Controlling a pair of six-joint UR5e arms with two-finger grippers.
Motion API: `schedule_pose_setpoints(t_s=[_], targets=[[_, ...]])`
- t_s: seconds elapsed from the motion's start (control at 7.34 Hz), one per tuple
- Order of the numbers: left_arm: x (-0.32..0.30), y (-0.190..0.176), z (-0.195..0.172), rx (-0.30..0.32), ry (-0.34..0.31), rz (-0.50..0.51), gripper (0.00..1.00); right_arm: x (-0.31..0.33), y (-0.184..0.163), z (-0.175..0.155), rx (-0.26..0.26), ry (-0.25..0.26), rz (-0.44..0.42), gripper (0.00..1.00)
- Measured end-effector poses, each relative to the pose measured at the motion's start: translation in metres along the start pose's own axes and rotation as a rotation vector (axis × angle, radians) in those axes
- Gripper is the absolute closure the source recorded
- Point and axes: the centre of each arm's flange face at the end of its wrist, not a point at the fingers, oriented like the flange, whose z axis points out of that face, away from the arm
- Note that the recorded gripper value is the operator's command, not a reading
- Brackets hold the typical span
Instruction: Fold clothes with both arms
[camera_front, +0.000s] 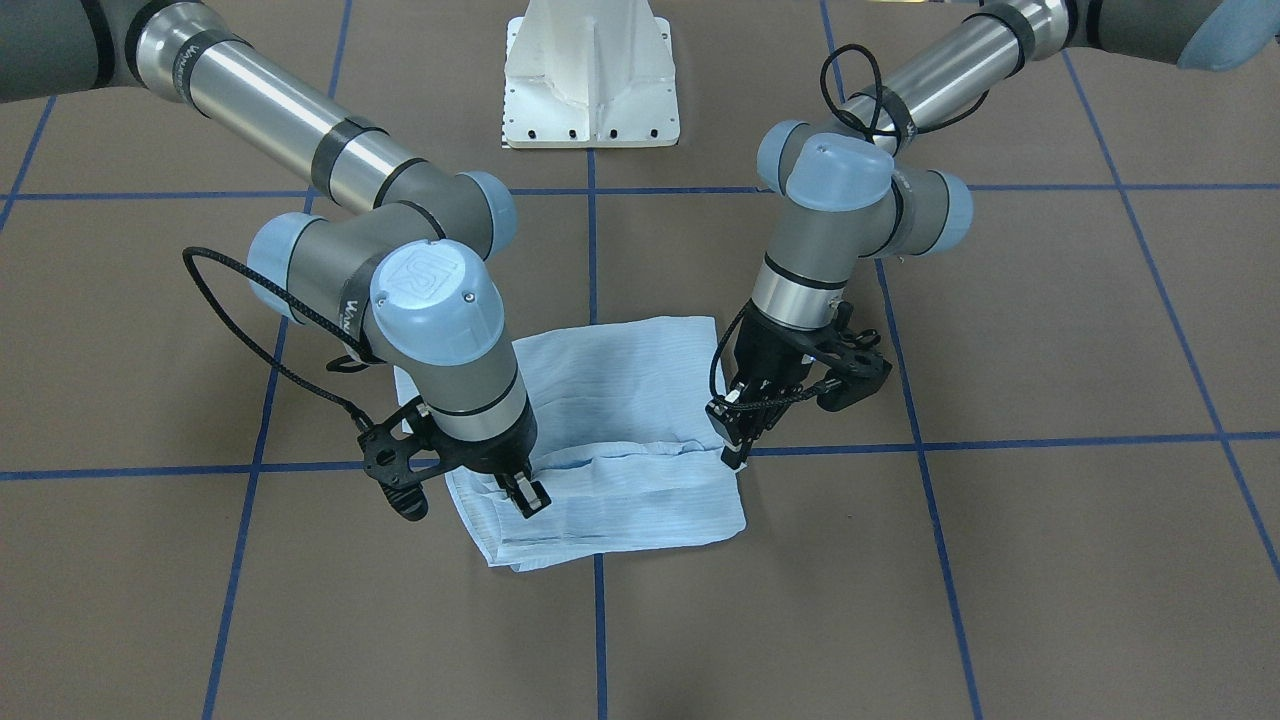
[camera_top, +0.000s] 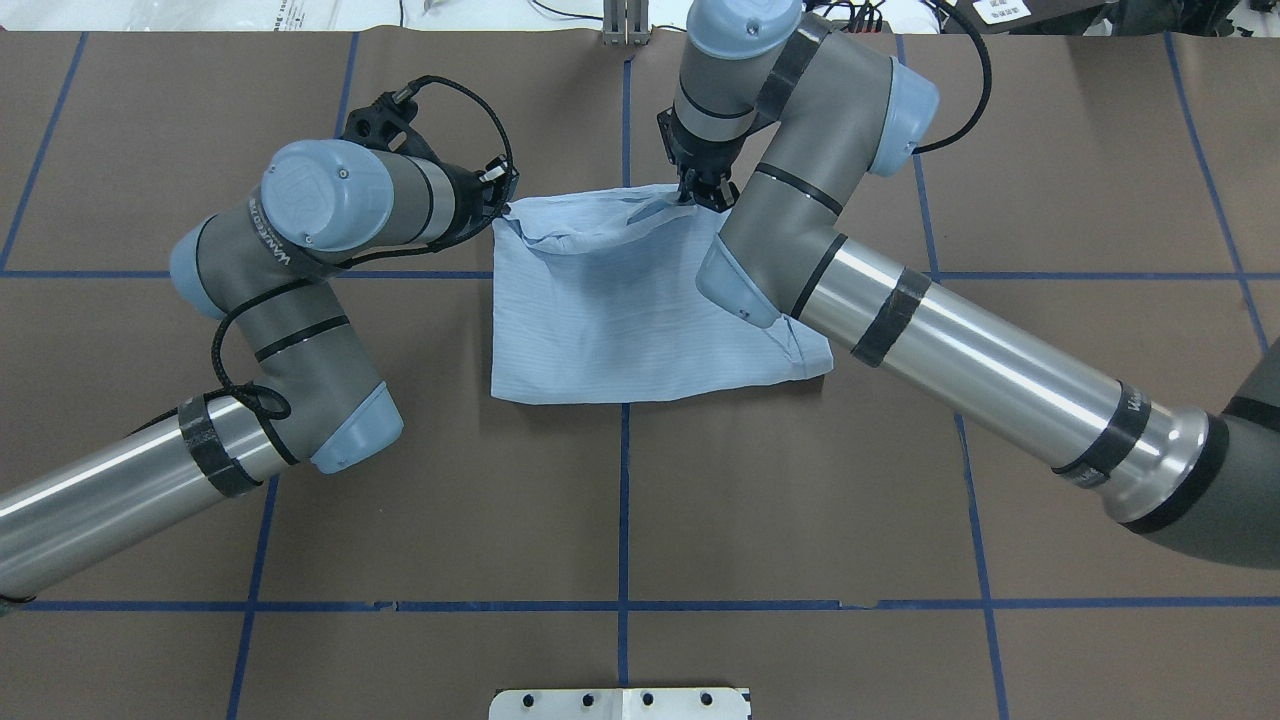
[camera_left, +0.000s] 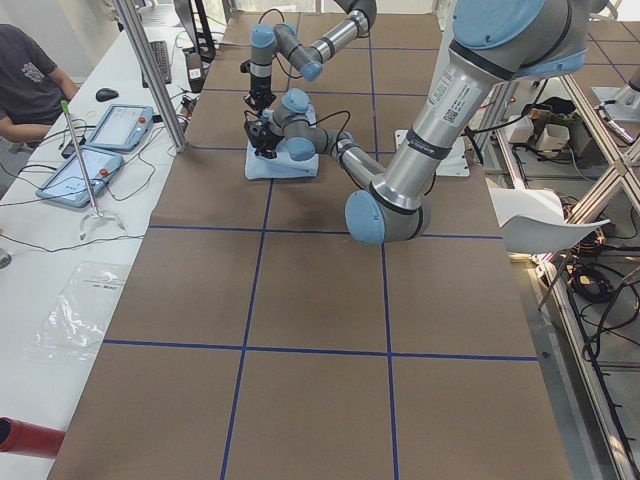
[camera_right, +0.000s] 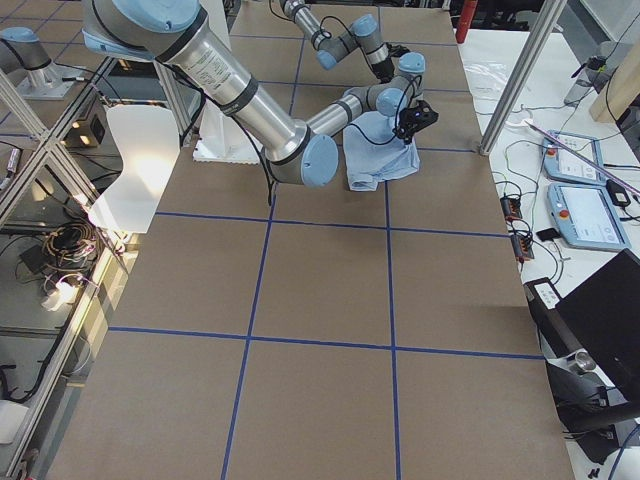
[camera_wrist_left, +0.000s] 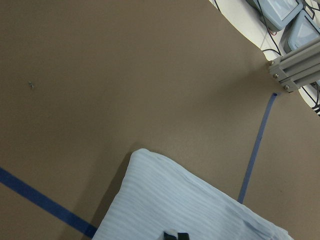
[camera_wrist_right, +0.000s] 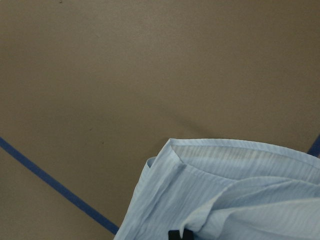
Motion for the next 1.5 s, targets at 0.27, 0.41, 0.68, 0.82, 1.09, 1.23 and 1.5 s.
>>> schedule_pose_setpoints(t_s=[0.27,0.41,0.68,0.82,1.09,1.23,1.5], targets=[[-0.004,-0.004,0.027,0.006,-0.008,0.011,0.72,-0.001,-0.006,0.017,-0.008,-0.011,-0.015,0.01],[-0.008,-0.008,0.035,0.01,-0.014,0.034,0.71,-0.001,-0.009,0.023,-0.011,-0.02,-0.034,0.0],[-0.01,-0.028,0.036,0.03,-0.014,0.085,0.72,-0.007,-0.032,0.022,-0.011,-0.04,-0.122,0.0],[-0.012,-0.04,0.034,0.039,-0.012,0.106,0.72,-0.01,-0.049,0.016,-0.015,-0.041,-0.165,0.0],[-0.029,-0.058,0.03,0.008,-0.026,0.152,0.72,-0.005,-0.075,0.01,-0.022,-0.039,-0.223,0.0],[-0.047,-0.067,0.022,-0.031,-0.035,0.195,0.71,0.011,-0.089,0.011,-0.019,-0.038,-0.273,0.0],[-0.1,-0.106,-0.02,-0.127,-0.039,0.366,0.53,0.068,-0.14,0.008,0.005,-0.027,-0.429,0.0]])
